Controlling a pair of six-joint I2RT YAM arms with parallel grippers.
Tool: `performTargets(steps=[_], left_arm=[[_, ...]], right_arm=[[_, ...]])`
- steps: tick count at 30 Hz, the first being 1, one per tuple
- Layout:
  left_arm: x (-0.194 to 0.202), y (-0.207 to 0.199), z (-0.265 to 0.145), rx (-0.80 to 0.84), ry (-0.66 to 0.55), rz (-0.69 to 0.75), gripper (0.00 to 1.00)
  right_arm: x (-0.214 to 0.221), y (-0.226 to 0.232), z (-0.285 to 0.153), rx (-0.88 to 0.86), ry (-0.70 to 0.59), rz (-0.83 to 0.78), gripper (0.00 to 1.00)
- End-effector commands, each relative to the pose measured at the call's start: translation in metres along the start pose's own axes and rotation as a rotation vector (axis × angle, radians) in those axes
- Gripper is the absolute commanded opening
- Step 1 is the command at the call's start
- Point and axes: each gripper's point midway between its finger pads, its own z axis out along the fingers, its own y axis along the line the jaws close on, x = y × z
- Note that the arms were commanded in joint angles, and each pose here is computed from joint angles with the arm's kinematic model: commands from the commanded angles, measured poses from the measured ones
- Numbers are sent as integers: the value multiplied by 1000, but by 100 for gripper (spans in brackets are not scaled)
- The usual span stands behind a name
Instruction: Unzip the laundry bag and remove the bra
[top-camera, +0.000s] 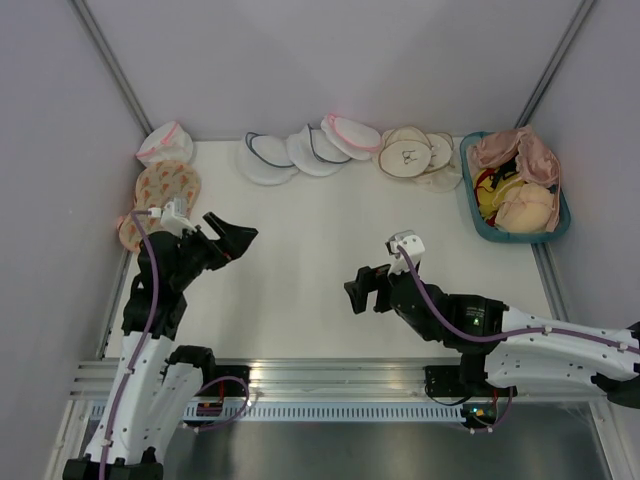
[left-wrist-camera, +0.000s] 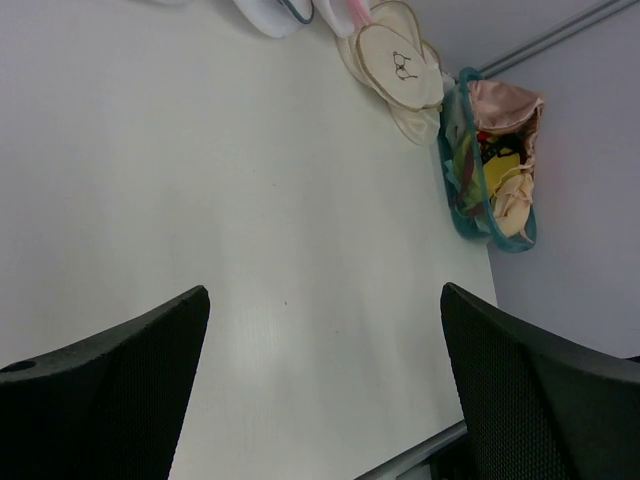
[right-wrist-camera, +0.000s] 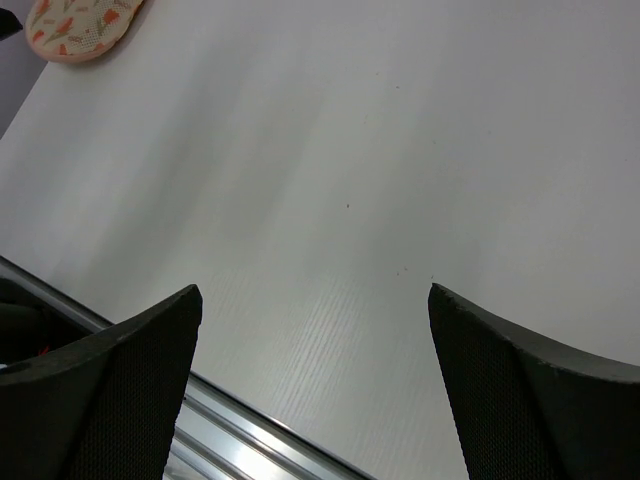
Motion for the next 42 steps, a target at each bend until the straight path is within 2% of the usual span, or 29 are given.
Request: performTargets(steps=[1, 3, 7, 10, 11, 13, 14, 15, 16, 17, 19, 22, 23, 24, 26, 31, 37, 42], left_arm=[[-6, 10, -16, -80, -41, 56, 100], [-13, 19, -18, -139, -80, 46, 100], [-49, 69, -9, -381, -294, -56, 99], [-86, 81, 7, -389, -442, -206, 100], [-105, 107, 12, -428, -523, -288, 99], [-129, 113, 21, -332, -643, -429, 99], [-124, 135, 31, -352, -659, -470, 99], [-147, 127, 35, -270, -731, -464, 99], [-156, 136, 38, -289, -750, -459, 99], [-172, 147, 53, -326, -746, -463, 99], [-199, 165, 58, -328, -788, -516, 99], [-241, 191, 89, -193, -781, -649, 99], [-248, 195, 98, -156, -766, -667, 99], [-243, 218, 116, -162, -737, -717, 98], [-268, 217, 125, -92, -749, -714, 98], [-275, 257, 167, -97, -696, -750, 96], [-283, 272, 193, -39, -682, -780, 95], [-281, 303, 209, -97, -680, -814, 93]], right_arm=[[-27, 7, -5, -18, -74, 50, 98], [-26, 6, -7, -30, -78, 54, 98], [-27, 6, -10, -44, -87, 61, 98], [-26, 4, -12, -50, -85, 65, 98], [-27, 4, -14, -53, -88, 67, 98], [-28, 4, -16, -57, -85, 80, 98], [-27, 4, -18, -65, -77, 85, 98], [-27, 3, -20, -66, -76, 90, 98], [-25, 2, -21, -69, -72, 98, 98], [-26, 0, -25, -79, -74, 114, 98], [-18, -4, -26, -89, -67, 125, 98], [-13, -8, -32, -111, -66, 158, 98], [-15, -9, -36, -123, -75, 181, 98], [-10, -10, -36, -125, -65, 181, 98], [-10, -12, -38, -130, -70, 195, 98], [-5, -17, -39, -110, -54, 196, 98], [-2, -17, -33, -81, -38, 166, 98], [2, -13, -24, -58, -15, 137, 98]])
